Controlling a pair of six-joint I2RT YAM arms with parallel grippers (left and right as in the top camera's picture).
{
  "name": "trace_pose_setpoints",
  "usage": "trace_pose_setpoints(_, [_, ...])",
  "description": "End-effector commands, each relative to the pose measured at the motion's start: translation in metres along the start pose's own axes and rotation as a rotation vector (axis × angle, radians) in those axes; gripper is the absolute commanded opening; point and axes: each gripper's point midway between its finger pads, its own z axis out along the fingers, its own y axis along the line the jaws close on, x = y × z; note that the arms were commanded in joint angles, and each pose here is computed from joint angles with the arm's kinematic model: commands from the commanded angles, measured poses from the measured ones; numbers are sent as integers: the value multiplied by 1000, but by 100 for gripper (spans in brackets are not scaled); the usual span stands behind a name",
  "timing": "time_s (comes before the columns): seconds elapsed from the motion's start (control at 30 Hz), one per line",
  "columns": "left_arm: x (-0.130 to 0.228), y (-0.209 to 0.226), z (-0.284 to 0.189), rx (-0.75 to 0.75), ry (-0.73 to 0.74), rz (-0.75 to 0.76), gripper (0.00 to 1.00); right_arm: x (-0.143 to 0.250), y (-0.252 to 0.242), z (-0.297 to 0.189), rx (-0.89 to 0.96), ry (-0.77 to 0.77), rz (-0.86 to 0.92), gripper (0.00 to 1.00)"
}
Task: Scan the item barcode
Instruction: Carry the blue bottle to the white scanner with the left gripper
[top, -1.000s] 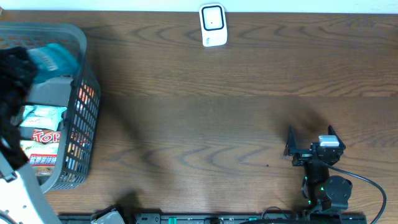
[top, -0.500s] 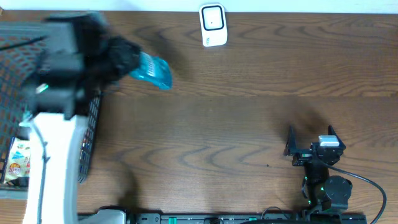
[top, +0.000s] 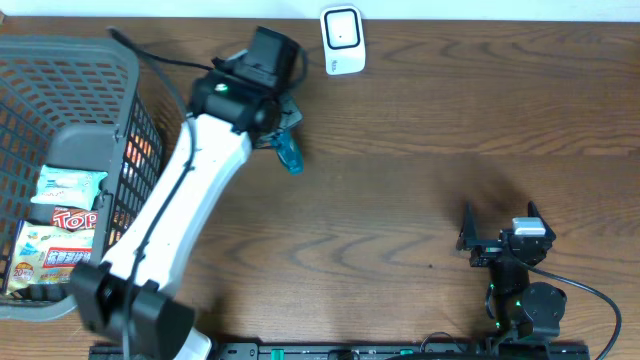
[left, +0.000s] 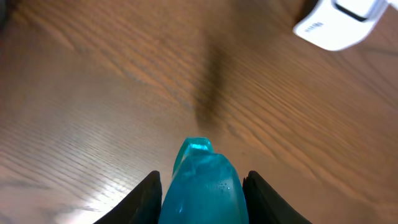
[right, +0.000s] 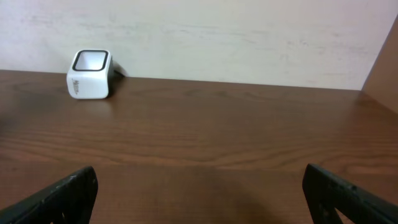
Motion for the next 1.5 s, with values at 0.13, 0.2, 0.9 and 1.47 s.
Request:
trace_pose_setpoints(0.13, [19, -15, 40, -109, -23, -156, 29, 1, 1, 0, -2, 2, 9, 99])
trace_pose_setpoints(0.2, [27, -17, 48, -125, -13, -160, 29, 1, 1, 0, -2, 2, 9, 99])
trace_pose_setpoints(0.9, [49, -8, 81, -209, -4, -296, 29, 1, 1, 0, -2, 2, 9, 99])
trace_pose_setpoints(1.47, [65, 1, 97, -224, 28, -301, 39, 1, 1, 0, -2, 2, 9, 99])
